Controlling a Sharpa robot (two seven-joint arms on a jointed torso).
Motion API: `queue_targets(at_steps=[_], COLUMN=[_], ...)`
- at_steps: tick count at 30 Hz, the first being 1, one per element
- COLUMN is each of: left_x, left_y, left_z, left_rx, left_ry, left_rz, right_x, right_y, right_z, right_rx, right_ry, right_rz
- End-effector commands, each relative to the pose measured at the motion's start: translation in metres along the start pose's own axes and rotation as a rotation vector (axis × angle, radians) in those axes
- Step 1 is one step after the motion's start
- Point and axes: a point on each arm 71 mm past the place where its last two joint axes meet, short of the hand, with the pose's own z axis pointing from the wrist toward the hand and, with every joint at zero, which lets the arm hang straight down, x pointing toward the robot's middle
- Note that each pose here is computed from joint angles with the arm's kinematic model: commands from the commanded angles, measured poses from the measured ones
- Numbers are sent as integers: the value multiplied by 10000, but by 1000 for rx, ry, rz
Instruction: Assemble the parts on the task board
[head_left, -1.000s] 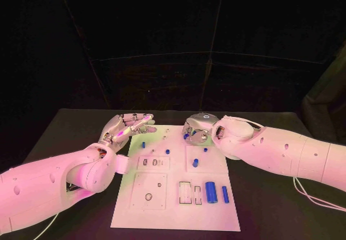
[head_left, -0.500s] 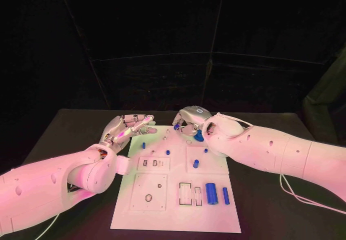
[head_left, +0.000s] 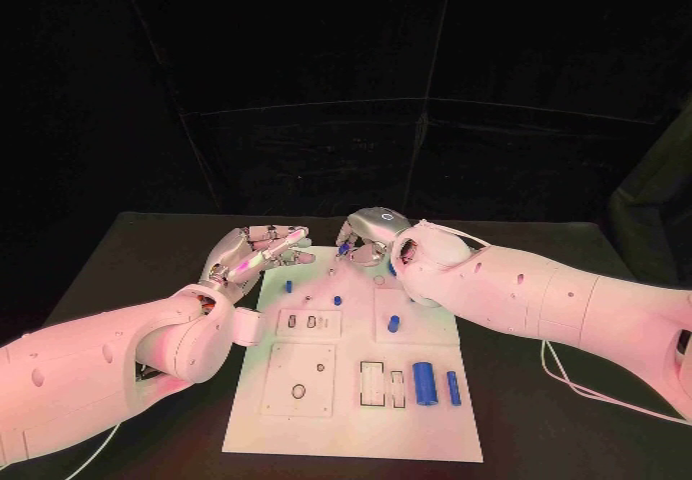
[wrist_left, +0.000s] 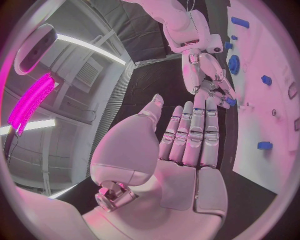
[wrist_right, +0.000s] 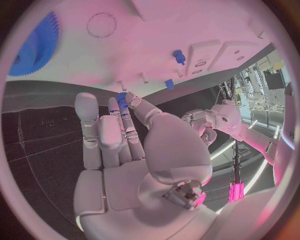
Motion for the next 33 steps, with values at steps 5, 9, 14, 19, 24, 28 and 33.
queue_targets(at_steps=[5, 9, 14, 19, 24, 28, 33], left_x=[21, 27, 28, 32, 35, 35, 30], left_y=[-18, -19, -20, -18, -22, -23, -23], left_z=[7, 7, 9, 12, 14, 15, 17], left_rx=[9, 9, 9, 7, 5, 4, 2], left_ry=[15, 16, 16, 18, 21, 23, 23], left_rz=[-4, -5, -5, -6, -7, -8, -8], right_x=[31, 41, 51, 57, 57, 62, 75], right_y=[22, 40, 79, 102, 108, 113, 122], right_z=[40, 64, 95, 130, 151, 164, 170], right_rx=[1, 4, 8, 25, 37, 43, 42], right_ry=[52, 55, 57, 51, 43, 44, 61], right_rz=[-7, -21, -31, -46, -57, -62, -65])
